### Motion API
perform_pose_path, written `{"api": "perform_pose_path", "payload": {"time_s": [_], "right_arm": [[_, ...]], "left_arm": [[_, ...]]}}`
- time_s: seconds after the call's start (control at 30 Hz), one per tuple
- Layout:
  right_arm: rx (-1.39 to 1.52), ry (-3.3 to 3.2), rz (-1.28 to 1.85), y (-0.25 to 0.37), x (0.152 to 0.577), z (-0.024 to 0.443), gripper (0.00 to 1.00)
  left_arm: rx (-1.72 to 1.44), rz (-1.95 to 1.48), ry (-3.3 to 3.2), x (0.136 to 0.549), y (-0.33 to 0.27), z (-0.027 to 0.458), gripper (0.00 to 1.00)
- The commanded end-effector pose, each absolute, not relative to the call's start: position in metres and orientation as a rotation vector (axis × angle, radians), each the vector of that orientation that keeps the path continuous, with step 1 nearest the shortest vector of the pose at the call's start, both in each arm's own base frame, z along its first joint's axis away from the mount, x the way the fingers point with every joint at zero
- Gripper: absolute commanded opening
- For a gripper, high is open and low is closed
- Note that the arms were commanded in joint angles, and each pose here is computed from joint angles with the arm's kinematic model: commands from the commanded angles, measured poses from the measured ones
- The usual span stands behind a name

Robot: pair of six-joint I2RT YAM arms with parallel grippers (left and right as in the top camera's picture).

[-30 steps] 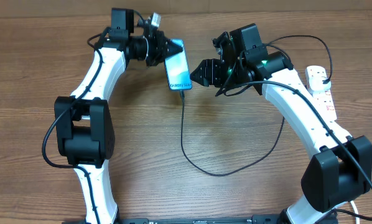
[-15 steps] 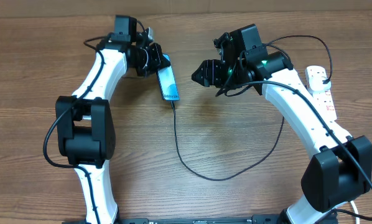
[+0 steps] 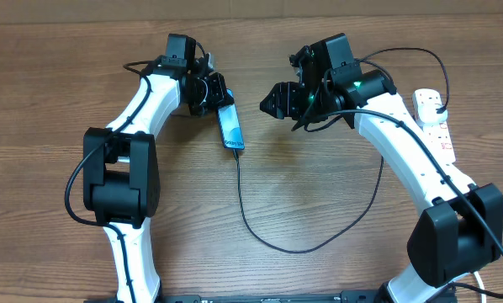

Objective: Plug charger to phone and switch on socket
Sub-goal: 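Lower the plugged-in phone flat onto the table with the left gripper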

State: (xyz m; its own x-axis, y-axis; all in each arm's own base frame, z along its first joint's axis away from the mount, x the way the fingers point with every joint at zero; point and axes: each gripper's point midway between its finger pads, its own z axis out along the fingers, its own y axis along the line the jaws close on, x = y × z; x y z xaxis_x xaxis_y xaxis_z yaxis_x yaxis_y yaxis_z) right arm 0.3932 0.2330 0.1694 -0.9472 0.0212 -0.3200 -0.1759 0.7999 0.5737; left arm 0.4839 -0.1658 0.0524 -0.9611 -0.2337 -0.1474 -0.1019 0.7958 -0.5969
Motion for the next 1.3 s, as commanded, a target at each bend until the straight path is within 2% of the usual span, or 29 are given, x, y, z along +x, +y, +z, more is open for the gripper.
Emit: {"api": "perform_pose_path", "payload": {"time_s": [0.0,0.43,0.8,1.0,1.27], "right_arm": [[-0.143,2.613,0.898,0.233,0.397,0.192,0.64],[-0.142,2.613,0.897,0.233,0.397,0.192,0.65],[-0.134,2.628,0.881,0.231,0.396,0.190,0.65],[-0.127,2.629,0.861,0.229,0.397,0.189,0.65],[-0.127,2.627,0.861,0.229,0.398,0.189,0.66]], "left_arm": [[-0.230,-0.873,2.744,0.490,-0.164,0.056,0.04],[-0.245,-0.804,2.711,0.500,-0.157,0.054,0.04],[-0.401,-0.846,2.796,0.494,-0.160,0.012,0.04],[-0.403,-0.864,2.787,0.495,-0.162,0.012,0.04],[-0.405,-0.856,2.791,0.495,-0.161,0.011,0.26]]}}
